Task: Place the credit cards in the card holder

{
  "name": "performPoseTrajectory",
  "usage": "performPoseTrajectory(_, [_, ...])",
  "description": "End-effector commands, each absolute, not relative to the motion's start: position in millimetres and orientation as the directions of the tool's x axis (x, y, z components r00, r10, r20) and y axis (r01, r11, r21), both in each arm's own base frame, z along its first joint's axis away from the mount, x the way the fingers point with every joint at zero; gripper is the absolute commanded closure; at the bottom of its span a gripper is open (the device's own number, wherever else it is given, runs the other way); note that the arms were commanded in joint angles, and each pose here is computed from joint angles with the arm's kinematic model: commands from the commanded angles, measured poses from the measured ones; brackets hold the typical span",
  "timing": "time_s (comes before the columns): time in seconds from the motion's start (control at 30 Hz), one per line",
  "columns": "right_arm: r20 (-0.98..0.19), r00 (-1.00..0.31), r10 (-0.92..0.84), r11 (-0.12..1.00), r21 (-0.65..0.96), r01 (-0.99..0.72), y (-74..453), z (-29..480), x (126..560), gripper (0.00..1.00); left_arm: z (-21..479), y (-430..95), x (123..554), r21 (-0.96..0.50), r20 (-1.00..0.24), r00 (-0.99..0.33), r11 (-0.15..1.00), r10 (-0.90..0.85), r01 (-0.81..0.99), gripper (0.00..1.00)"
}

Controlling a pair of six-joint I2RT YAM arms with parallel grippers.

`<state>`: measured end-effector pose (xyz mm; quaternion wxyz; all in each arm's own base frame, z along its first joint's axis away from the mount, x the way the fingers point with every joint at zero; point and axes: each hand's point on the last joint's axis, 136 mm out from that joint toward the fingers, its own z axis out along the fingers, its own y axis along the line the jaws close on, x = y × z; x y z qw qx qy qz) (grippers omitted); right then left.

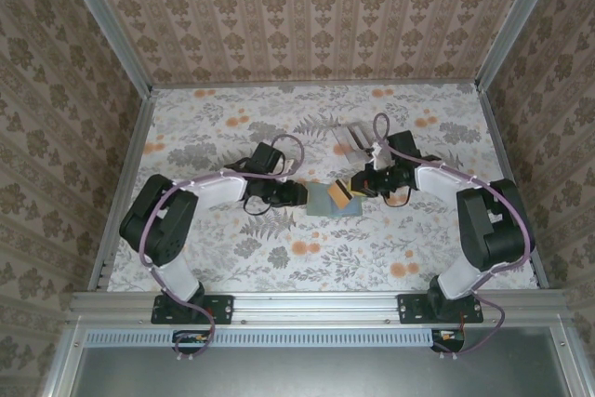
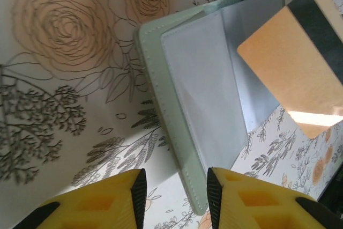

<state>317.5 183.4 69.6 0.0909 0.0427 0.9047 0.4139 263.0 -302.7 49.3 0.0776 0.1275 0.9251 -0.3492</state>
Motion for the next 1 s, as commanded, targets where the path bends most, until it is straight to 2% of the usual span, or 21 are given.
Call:
performPoseTrajectory(0.0, [-0.106,-0.983,0.150,0.617,0.787,0.009,188.3,61.9,313.1,1.00,51.1,-313.0,265.9,-0.642,-0.228,-0.957,0.711,0.179,0.286,0.65])
performPoseTrajectory(0.1, [-0.088,-0.985,0.147,0.625,0.780,0.024,186.7,50.3,311.5,1.00,42.5,-308.7,266.9,-0.608,-0.221,-0.957,0.741,0.187,0.285,0.70])
performPoseTrajectory(0.17, [-0.079,-0.985,0.153,0.624,0.781,0.035,186.5,46.1,310.5,1.00,41.1,-308.5,266.0,-0.603,-0.213,-0.958,0.745,0.194,0.285,0.82])
performPoseTrajectory(0.3, [-0.079,-0.984,0.157,0.607,0.794,0.033,188.7,44.6,311.4,1.00,32.3,-305.3,264.3,-0.588,-0.199,-0.959,0.758,0.203,0.282,0.91])
performPoseTrajectory(0.53, [-0.091,-0.978,0.189,0.612,0.790,0.045,185.7,37.1,310.7,1.00,24.6,-296.9,265.4,-0.545,-0.188,-0.959,0.790,0.211,0.280,0.95])
performPoseTrajectory(0.97, [-0.110,-0.970,0.216,0.563,0.826,0.032,192.4,25.8,320.6,1.00,19.1,-290.9,268.2,-0.511,-0.177,-0.957,0.810,0.229,0.288,0.97])
